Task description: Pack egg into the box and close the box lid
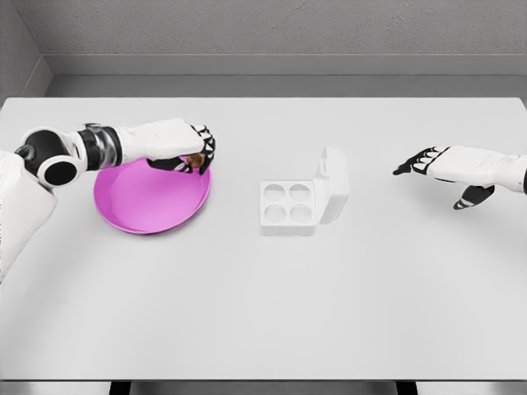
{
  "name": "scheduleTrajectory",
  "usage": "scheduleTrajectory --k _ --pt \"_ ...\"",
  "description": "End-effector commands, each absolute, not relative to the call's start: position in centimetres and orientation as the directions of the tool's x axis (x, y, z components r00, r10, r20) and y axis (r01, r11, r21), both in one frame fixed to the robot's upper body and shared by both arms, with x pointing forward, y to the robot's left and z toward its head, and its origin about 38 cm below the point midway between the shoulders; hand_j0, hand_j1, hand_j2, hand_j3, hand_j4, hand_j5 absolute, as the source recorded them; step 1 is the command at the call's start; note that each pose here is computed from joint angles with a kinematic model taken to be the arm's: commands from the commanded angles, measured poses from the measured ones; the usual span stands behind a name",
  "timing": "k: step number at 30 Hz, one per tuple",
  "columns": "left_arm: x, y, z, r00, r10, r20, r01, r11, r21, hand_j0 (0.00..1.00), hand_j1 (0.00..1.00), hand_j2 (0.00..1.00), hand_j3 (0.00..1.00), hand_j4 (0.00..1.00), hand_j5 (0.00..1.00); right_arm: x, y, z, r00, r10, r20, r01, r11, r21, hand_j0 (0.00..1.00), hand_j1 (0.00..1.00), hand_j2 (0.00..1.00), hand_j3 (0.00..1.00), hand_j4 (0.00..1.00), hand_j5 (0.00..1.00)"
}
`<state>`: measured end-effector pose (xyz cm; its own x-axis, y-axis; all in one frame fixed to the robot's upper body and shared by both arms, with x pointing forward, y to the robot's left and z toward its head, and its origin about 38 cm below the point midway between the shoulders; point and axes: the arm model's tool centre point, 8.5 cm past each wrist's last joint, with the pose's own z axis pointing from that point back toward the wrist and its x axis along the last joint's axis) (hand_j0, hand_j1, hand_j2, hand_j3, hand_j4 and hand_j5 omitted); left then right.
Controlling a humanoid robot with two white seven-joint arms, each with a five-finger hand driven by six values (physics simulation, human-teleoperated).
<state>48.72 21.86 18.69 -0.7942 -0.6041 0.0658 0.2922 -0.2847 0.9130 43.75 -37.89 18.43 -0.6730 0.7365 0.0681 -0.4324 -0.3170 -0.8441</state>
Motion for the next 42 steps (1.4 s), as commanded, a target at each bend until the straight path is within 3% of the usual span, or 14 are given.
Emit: scheduleTrajectory --k 1,8,18,30,42 --pt "48.6 20.5 18.7 -0.806 -0.587 0.082 0.288 -0.266 0.920 0.29 0.29 0.29 0.29 0.29 0.29 43.7 -37.9 18.5 -0.671 0.738 0.070 -0.433 -0.313 -0.845 1.00 1.00 1.00 1.00 1.00 1.00" --pt "48.2 19.1 18.9 -0.824 -0.561 0.085 0.272 -0.259 0.927 0.30 0.30 0.30 0.30 0.30 0.30 43.7 -38.0 18.8 -0.673 0.737 0.065 -0.429 -0.317 -0.846 1.00 1.00 1.00 1.00 1.00 1.00" --pt "47.0 14.0 18.3 -0.876 -0.472 0.103 0.251 -0.263 0.932 0.31 0.31 0.31 0.31 0.31 0.31 43.7 -38.1 18.8 -0.672 0.738 0.064 -0.429 -0.318 -0.846 1.00 1.00 1.00 1.00 1.00 1.00" --pt "46.1 11.8 19.3 -0.901 -0.414 0.129 0.234 -0.213 0.949 0.31 0.31 0.31 0.31 0.31 0.31 43.7 -38.1 18.8 -0.672 0.738 0.064 -0.429 -0.318 -0.846 1.00 1.00 1.00 1.00 1.00 1.00" --pt "44.8 10.4 20.0 -0.909 -0.321 0.266 0.311 -0.099 0.945 0.31 0.31 0.31 0.31 0.31 0.31 43.6 -37.9 18.7 -0.676 0.734 0.064 -0.431 -0.323 -0.843 1.00 1.00 1.00 1.00 1.00 1.00"
